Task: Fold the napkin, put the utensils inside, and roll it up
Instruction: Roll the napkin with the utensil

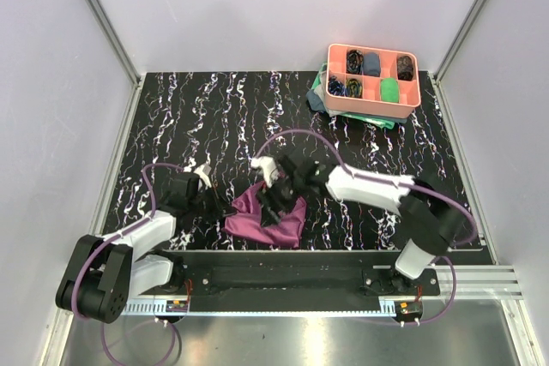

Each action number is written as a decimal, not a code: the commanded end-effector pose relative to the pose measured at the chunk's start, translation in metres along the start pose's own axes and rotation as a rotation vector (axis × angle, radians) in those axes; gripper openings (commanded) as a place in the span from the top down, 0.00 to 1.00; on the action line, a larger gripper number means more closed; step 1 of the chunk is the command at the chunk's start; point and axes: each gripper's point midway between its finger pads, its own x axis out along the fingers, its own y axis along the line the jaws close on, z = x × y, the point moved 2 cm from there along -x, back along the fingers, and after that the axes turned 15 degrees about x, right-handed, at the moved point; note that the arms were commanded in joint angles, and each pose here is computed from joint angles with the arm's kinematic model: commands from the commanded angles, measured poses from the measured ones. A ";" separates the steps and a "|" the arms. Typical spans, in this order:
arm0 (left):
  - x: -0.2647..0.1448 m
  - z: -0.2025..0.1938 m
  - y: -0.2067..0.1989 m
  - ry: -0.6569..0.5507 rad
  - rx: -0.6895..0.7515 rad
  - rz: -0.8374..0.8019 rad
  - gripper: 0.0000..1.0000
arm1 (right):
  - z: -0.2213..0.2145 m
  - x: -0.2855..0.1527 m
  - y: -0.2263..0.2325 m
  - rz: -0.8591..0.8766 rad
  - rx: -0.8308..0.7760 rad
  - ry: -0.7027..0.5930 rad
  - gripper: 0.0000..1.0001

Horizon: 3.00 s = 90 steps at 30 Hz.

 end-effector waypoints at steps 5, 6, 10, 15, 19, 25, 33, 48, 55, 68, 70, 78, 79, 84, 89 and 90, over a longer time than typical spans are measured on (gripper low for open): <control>-0.003 -0.030 0.020 0.114 -0.021 0.105 1.00 | -0.014 0.009 0.014 -0.305 -0.325 -0.205 0.18; -0.003 -0.030 0.020 0.114 -0.021 0.105 1.00 | -0.015 0.013 0.016 -0.321 -0.372 -0.217 0.17; -0.003 -0.029 0.020 0.113 -0.022 0.107 1.00 | -0.024 0.027 0.017 -0.342 -0.435 -0.203 0.17; -0.004 -0.028 0.020 0.113 -0.021 0.112 1.00 | -0.030 0.040 0.019 -0.333 -0.481 -0.182 0.18; -0.003 -0.029 0.021 0.114 -0.021 0.114 1.00 | -0.040 0.051 0.014 -0.323 -0.485 -0.132 0.21; -0.003 -0.028 0.020 0.115 -0.021 0.111 1.00 | -0.048 0.062 -0.004 -0.379 -0.461 -0.093 0.31; -0.005 -0.023 0.014 0.103 -0.018 0.091 1.00 | -0.062 0.072 -0.025 -0.447 -0.392 -0.006 0.59; -0.038 0.014 0.022 -0.111 -0.029 0.250 0.31 | -0.073 0.056 -0.006 -0.127 -0.140 0.134 0.69; -0.043 0.025 -0.001 -0.254 0.071 0.078 0.30 | -0.057 0.042 -0.004 0.080 -0.031 0.169 0.70; -0.028 0.016 -0.015 -0.239 0.151 -0.069 0.20 | -0.041 0.035 -0.015 0.435 0.219 0.276 0.72; -0.025 0.015 -0.016 -0.232 0.155 -0.082 0.19 | -0.039 0.034 -0.014 0.471 0.235 0.284 0.72; -0.010 0.010 -0.017 -0.159 0.150 -0.112 0.22 | -0.039 0.039 -0.024 0.493 0.288 0.304 0.72; -0.007 0.008 -0.019 -0.135 0.150 -0.122 0.24 | -0.038 0.039 -0.026 0.491 0.291 0.302 0.72; -0.002 -0.005 -0.017 -0.071 0.139 -0.121 0.43 | -0.035 0.040 -0.031 0.483 0.301 0.293 0.72; 0.001 -0.014 -0.014 -0.030 0.120 -0.111 0.69 | -0.035 0.041 -0.034 0.470 0.304 0.289 0.71; 0.002 -0.016 -0.014 -0.019 0.115 -0.108 0.75 | -0.035 0.042 -0.035 0.465 0.306 0.287 0.71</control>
